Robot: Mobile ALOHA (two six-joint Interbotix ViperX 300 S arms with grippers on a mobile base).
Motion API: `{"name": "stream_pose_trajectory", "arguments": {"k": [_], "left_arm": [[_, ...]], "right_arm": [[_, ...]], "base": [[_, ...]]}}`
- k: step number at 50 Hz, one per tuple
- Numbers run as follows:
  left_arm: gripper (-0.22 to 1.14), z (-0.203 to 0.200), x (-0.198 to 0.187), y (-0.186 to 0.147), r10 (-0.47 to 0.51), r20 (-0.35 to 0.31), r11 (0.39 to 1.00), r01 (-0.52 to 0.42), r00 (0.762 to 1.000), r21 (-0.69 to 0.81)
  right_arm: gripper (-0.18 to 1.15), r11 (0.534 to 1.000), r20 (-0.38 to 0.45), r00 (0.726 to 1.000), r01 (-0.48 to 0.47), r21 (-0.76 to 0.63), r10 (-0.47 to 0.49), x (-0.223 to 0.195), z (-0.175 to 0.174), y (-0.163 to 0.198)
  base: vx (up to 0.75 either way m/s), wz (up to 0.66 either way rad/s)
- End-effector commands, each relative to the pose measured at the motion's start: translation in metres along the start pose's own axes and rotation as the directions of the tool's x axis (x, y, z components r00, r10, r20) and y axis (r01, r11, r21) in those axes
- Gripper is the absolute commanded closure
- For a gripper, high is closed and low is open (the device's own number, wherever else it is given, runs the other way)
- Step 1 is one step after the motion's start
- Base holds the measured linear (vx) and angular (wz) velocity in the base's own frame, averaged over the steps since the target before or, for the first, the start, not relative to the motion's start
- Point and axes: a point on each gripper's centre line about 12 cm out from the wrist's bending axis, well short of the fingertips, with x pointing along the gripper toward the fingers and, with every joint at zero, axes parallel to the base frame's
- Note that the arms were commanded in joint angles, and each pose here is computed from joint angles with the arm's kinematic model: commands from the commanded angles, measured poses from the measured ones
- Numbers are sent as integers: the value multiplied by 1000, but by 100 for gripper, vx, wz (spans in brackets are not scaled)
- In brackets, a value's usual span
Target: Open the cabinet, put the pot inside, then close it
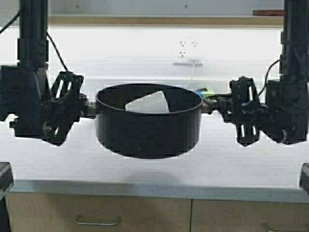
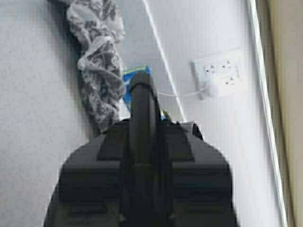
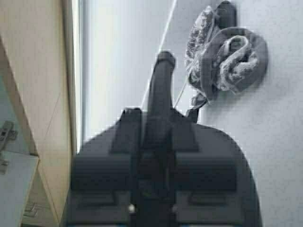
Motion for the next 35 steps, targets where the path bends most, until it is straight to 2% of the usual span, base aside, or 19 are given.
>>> {"name": "stream_pose_trajectory", "arguments": {"k": [1,12,22,35], "left_arm": [[90,4,-19,-36,-85,-25,995,86,996,39],[90,15,-51,-65,-137,-51,990,138,989,25],[90,13,-60,-99,-225,-57,974,226,973,22],[89,4,-56,-134,-204,-111,978,208,973,28]], "right_arm": [[90,992,-29,998,-67,-109,64,-16,-11,45],[90,986,-41,994,-101,-135,97,-46,-18,86],[90,983,-2,993,-116,-142,117,-70,-18,112],[90,982,7,987,-156,-109,157,-81,-15,138]], "base": [[-1,1],[-1,0],[-2,0],[-2,0]]}}
